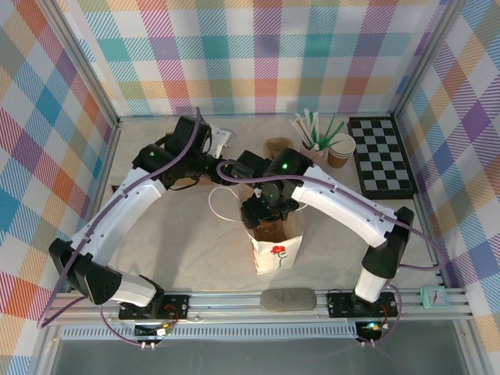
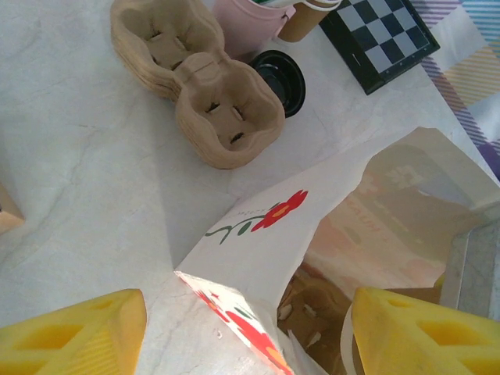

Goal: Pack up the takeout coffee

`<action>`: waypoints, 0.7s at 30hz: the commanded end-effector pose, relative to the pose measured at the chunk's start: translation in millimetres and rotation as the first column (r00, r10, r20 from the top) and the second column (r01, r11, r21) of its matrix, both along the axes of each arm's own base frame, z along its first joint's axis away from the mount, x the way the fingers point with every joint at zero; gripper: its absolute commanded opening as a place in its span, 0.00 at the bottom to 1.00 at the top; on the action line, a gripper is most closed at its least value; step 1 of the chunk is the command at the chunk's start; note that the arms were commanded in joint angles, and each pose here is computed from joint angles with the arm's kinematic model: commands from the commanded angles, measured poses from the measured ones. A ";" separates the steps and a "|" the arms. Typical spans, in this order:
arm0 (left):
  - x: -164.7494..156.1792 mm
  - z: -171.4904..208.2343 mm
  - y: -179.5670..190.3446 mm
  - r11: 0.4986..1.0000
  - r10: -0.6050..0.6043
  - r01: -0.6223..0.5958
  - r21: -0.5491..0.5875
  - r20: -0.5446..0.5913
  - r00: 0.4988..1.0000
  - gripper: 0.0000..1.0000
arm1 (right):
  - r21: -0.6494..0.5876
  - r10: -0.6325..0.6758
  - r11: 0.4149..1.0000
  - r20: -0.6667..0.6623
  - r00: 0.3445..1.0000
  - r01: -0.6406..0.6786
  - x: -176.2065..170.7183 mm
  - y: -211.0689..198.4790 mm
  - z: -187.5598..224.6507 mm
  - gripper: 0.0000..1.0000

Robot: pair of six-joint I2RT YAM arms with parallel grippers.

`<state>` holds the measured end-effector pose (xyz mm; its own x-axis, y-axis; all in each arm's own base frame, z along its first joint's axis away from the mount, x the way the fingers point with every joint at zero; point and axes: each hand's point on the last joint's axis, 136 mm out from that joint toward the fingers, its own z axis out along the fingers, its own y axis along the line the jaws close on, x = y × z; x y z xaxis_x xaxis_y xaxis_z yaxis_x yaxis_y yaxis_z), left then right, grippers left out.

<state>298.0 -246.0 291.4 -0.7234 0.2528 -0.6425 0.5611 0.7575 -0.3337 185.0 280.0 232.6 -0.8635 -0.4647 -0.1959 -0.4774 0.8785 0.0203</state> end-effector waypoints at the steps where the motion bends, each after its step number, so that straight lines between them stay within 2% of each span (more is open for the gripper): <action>1: -6.6 5.6 -13.2 0.998 -0.064 0.064 0.006 0.014 0.998 0.70 | 0.014 0.013 1.000 -0.002 1.000 -0.013 -4.6 -0.9 3.2 0.45; 4: -4.8 0.9 -18.4 0.997 -0.073 0.073 0.019 0.007 0.997 0.68 | 0.015 0.014 1.000 -0.003 1.000 -0.014 -5.0 -0.9 3.5 0.45; 12: -3.4 -8.5 -25.2 0.994 -0.089 0.090 0.066 -0.008 0.996 0.57 | 0.017 0.010 1.000 0.005 1.000 -0.010 -5.0 -3.8 4.9 0.44; 21: 6.2 -16.4 -19.5 0.991 -0.043 0.044 0.123 -0.009 0.999 0.31 | 0.009 0.010 1.000 0.003 1.000 -0.010 -4.9 -4.7 2.3 0.44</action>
